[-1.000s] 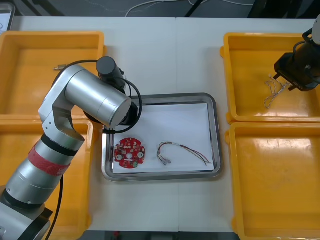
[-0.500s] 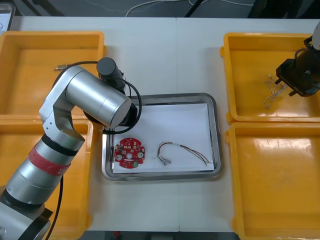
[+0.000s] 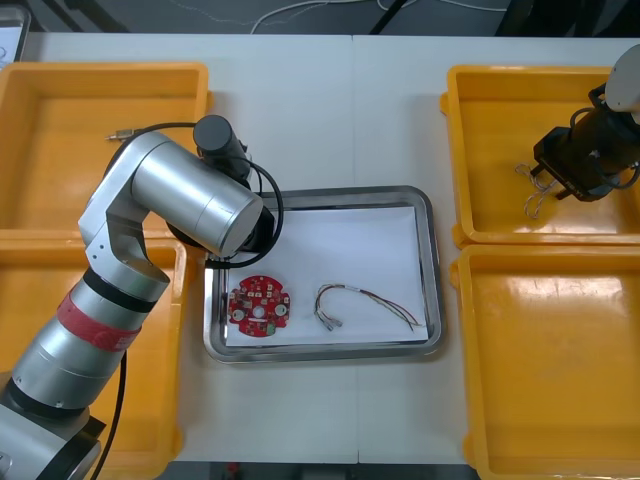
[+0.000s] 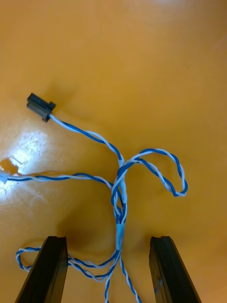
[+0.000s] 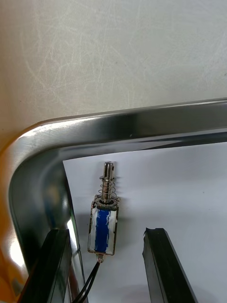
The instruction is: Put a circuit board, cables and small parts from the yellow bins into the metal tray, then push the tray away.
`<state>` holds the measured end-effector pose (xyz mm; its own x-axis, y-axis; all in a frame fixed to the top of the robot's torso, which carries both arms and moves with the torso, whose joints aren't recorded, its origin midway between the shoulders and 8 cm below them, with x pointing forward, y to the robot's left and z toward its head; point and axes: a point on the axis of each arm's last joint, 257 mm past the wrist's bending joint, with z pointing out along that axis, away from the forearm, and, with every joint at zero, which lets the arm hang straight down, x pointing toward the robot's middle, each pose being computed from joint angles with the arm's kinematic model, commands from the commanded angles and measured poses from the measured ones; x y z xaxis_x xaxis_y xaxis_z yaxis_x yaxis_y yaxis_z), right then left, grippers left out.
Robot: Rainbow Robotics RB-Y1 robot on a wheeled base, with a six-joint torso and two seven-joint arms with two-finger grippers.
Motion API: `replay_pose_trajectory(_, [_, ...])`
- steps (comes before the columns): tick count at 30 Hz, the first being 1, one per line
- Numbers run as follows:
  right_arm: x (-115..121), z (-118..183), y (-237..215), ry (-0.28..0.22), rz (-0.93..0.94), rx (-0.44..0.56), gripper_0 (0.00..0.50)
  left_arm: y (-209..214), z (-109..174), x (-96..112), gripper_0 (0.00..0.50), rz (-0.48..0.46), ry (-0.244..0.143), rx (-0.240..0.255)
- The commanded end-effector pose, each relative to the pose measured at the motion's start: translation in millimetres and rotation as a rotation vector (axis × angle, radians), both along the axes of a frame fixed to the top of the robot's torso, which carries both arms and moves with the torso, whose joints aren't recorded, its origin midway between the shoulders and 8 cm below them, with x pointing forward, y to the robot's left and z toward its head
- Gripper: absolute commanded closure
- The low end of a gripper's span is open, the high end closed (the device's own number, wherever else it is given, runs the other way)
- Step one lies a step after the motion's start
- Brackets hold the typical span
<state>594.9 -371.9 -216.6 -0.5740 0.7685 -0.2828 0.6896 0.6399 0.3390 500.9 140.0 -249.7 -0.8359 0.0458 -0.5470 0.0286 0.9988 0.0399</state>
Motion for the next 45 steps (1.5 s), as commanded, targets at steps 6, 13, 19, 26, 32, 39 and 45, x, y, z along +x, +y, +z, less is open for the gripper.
replay_pose_trajectory(6, [10.5, 1.9, 12.2, -0.054, -0.007, 0.067, 0.0, -15.5, 35.5, -19.8, 0.051, -0.033, 0.02, -0.058])
replay_pose_trajectory(13, [7.2, -1.1, 11.1, -0.042, -0.002, 0.065, 0.114, -7.4, 67.0, -34.4, 0.051, -0.045, 0.061, -0.047])
replay_pose_trajectory(19, [6.1, -0.8, 11.7, -0.038, 0.002, 0.067, 0.496, -10.2, 104.2, -24.9, 0.049, -0.08, 0.011, -0.097])
replay_pose_trajectory(26, [5.0, 7.9, 9.8, -0.045, 0.019, 0.089, 0.5, -1.4, 137.0, -16.2, 0.049, -0.104, -0.023, -0.135])
replay_pose_trajectory(32, [-4.5, 32.7, 9.7, -0.031, 0.085, 0.054, 0.5, 22.0, 141.4, -11.3, 0.049, -0.077, -0.022, -0.121])
replay_pose_trajectory(39, [-19.3, 72.4, 10.0, -0.025, 0.177, -0.025, 0.5, 56.9, 138.4, -2.7, 0.052, -0.019, 0.005, -0.087])
replay_pose_trajectory(45, [-26.2, 95.0, 6.6, -0.036, 0.305, -0.126, 0.5, 83.0, 148.4, 5.2, 0.049, 0.023, 0.001, -0.076])
